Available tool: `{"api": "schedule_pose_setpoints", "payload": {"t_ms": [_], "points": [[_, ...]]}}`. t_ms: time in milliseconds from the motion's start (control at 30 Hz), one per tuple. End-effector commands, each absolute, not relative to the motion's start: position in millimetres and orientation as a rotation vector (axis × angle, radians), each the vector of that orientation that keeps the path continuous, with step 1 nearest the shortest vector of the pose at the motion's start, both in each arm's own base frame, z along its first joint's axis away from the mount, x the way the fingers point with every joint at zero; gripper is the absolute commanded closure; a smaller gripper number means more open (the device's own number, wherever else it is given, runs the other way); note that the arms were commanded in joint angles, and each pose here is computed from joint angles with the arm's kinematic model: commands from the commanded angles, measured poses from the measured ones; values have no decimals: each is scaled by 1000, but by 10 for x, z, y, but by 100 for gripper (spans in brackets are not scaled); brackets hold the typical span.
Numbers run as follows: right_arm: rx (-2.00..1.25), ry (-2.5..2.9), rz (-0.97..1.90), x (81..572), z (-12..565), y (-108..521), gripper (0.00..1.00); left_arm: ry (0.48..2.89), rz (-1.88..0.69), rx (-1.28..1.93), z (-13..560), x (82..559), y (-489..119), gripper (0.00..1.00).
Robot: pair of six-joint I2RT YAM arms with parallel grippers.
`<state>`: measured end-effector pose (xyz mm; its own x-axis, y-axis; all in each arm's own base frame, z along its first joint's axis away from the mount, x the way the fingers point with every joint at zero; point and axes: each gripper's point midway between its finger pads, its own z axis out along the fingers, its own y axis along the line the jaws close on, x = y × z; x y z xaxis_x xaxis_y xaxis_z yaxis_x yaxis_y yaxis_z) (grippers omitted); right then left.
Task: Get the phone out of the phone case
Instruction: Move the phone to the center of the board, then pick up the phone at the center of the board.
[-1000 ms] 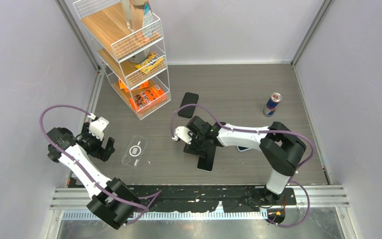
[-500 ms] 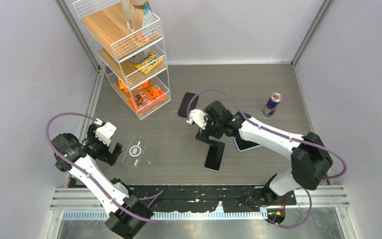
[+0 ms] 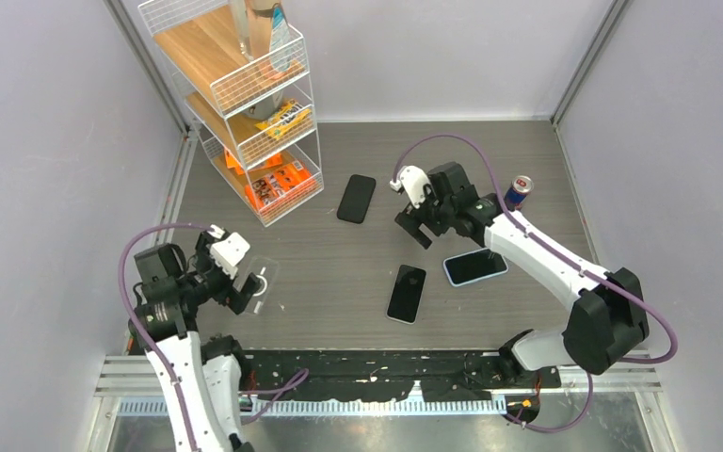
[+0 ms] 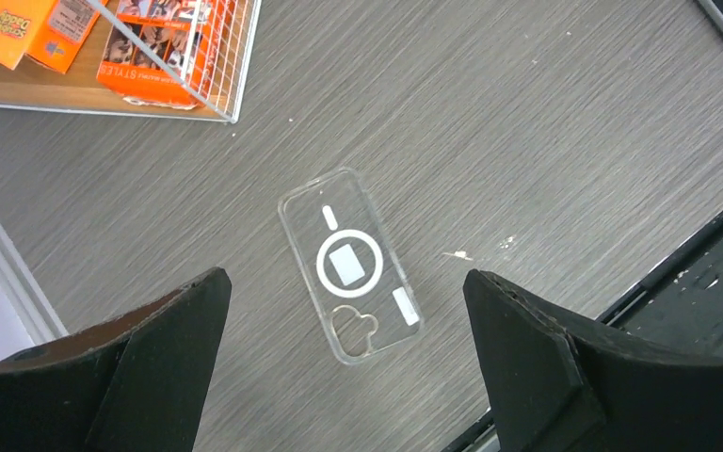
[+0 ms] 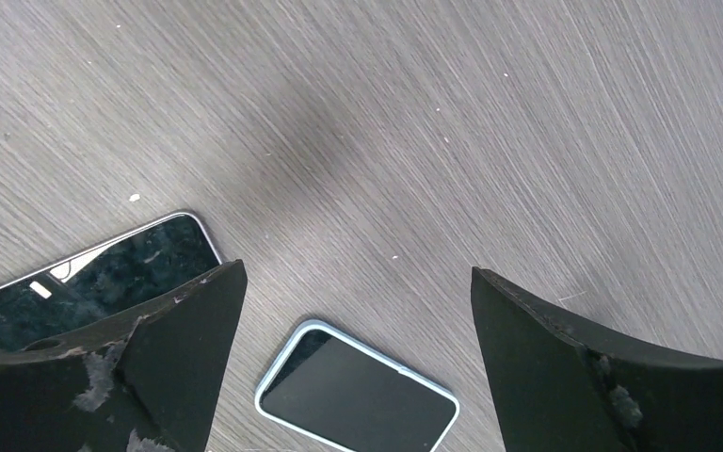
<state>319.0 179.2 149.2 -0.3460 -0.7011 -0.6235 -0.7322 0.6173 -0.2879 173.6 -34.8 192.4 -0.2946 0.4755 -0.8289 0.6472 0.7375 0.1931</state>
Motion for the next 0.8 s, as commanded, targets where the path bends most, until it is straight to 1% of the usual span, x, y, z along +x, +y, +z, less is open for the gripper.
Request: {"api": "schedule_pose_setpoints", "payload": {"t_ms": [0, 100, 200, 333, 467, 600, 767], "points": [[-1143, 2077, 112, 3214, 1657, 1693, 5, 1959, -212, 747, 2026, 1862, -396, 1], [-1237, 2118, 113, 3084, 1533, 1447, 5, 1986, -228, 726, 2031, 1908, -452, 0], [-1359, 2114, 41, 3055, 1452, 1165, 5, 2034, -274, 753, 1989, 1939, -587, 1], [-1614, 2101, -85, 2867, 1205, 822, 5, 2074, -280, 812, 1918, 2014, -721, 0], [-1820, 2071, -182, 2743, 988, 585, 5, 2084, -341, 851, 1896, 2061, -872, 0], [-1940, 2062, -193, 2696, 845, 419, 5, 2096, -387, 892, 1883, 2068, -982, 0], [-2020, 2064, -204, 2720, 690, 268, 5, 2104, -363, 928, 1841, 2105, -1033, 0]]}}
